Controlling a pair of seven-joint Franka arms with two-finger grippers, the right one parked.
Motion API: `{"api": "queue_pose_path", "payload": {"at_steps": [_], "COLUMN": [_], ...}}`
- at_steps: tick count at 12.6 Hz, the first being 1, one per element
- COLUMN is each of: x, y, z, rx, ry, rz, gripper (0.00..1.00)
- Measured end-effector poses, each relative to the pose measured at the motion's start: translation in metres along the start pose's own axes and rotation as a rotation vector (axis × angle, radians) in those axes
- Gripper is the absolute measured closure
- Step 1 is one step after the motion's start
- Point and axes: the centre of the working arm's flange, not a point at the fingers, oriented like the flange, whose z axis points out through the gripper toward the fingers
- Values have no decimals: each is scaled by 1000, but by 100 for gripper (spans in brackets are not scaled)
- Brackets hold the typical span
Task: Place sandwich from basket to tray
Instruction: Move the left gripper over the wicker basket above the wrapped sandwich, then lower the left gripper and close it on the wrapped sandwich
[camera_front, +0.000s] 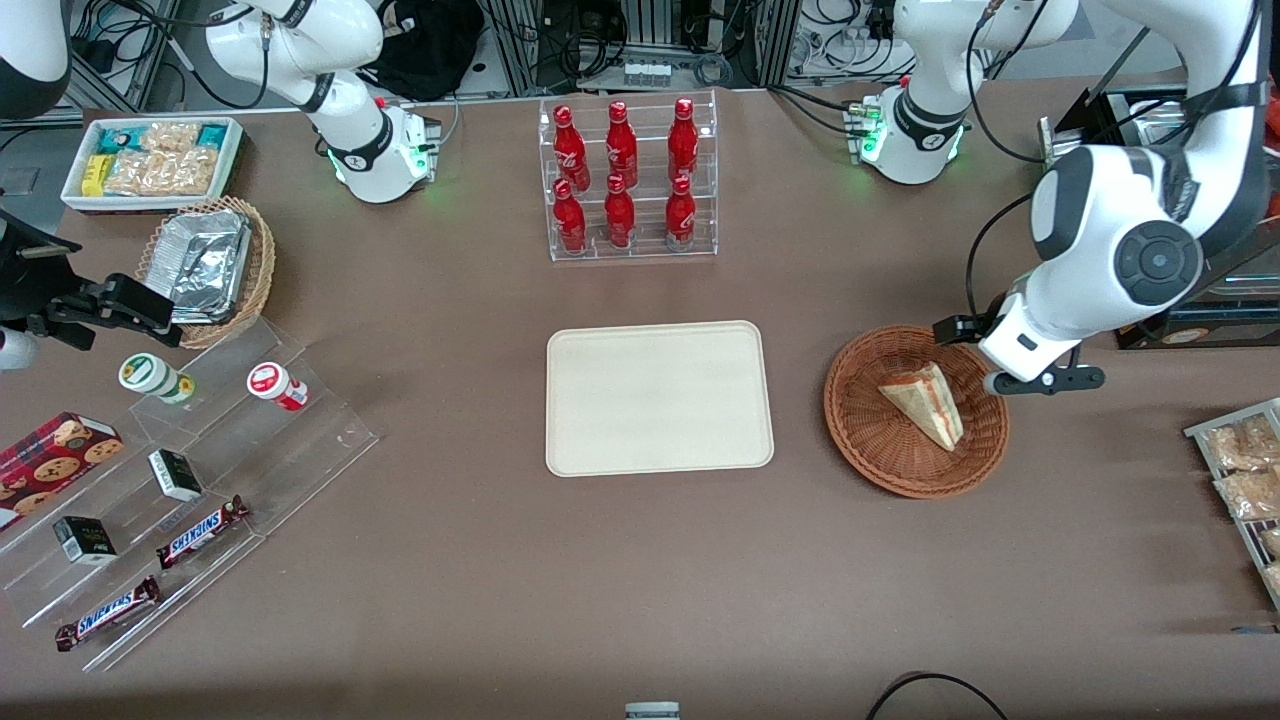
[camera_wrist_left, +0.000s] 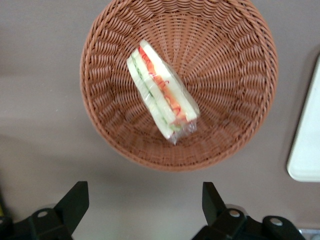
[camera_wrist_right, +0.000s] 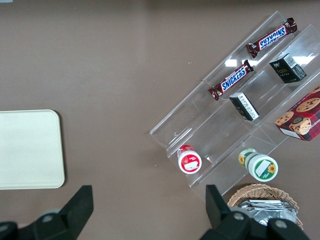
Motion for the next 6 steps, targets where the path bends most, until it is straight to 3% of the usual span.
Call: {"api": "queue_pose_path", "payload": {"at_steps": [3, 6], "x": [-1, -1], "y": [0, 7], "z": [28, 32], "rx": [-18, -35], "ry": [67, 101], "rz": [-126, -272], "gripper": [0, 0]}}
